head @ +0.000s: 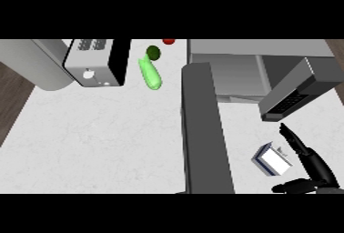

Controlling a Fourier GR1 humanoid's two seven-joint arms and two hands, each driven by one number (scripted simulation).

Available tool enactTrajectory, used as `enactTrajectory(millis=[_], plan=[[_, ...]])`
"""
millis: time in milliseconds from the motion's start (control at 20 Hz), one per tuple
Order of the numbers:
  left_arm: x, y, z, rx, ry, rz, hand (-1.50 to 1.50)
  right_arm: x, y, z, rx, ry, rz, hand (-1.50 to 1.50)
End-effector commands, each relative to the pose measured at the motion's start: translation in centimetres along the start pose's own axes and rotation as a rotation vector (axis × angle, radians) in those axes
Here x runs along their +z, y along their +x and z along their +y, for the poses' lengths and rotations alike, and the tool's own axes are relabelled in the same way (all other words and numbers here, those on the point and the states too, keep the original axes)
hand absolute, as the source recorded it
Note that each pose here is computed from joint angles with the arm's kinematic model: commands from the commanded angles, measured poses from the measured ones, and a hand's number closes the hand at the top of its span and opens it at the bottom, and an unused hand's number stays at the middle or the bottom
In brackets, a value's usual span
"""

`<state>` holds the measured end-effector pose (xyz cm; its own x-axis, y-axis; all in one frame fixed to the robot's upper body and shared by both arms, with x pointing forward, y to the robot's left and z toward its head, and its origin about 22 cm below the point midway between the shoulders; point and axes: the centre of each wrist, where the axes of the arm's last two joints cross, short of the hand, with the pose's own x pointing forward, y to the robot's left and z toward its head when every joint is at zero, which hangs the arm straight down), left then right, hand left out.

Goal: Pick up the milk, place it into the microwave and close the microwave

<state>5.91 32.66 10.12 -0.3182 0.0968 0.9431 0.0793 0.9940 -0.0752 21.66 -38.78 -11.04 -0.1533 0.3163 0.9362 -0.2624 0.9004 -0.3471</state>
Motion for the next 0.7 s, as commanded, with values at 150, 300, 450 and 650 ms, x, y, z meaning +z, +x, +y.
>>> enactTrajectory(millis=[150,300,450,650], plan=[[-0.4,2.7,-0.9,0.027,-0.058,-0.073,-1.5,-0.6,-1.8,1.7,-0.082,0.039,-0.088,-1.5],[-0.4,1.4,-0.4,0.061,-0.021,-0.071,-1.5,-1.6,-1.6,1.5,-0.155,0.055,-0.112,-1.5],[0.0,1.3,-1.1,0.047,-0.045,-0.08,-1.5,-1.2,-2.1,2.2,-0.176,0.044,-0.104,-1.5],[-0.1,1.7,0.0,0.049,-0.053,-0.043,-1.5,-1.8,-2.4,4.0,-0.255,0.089,-0.095,1.5]])
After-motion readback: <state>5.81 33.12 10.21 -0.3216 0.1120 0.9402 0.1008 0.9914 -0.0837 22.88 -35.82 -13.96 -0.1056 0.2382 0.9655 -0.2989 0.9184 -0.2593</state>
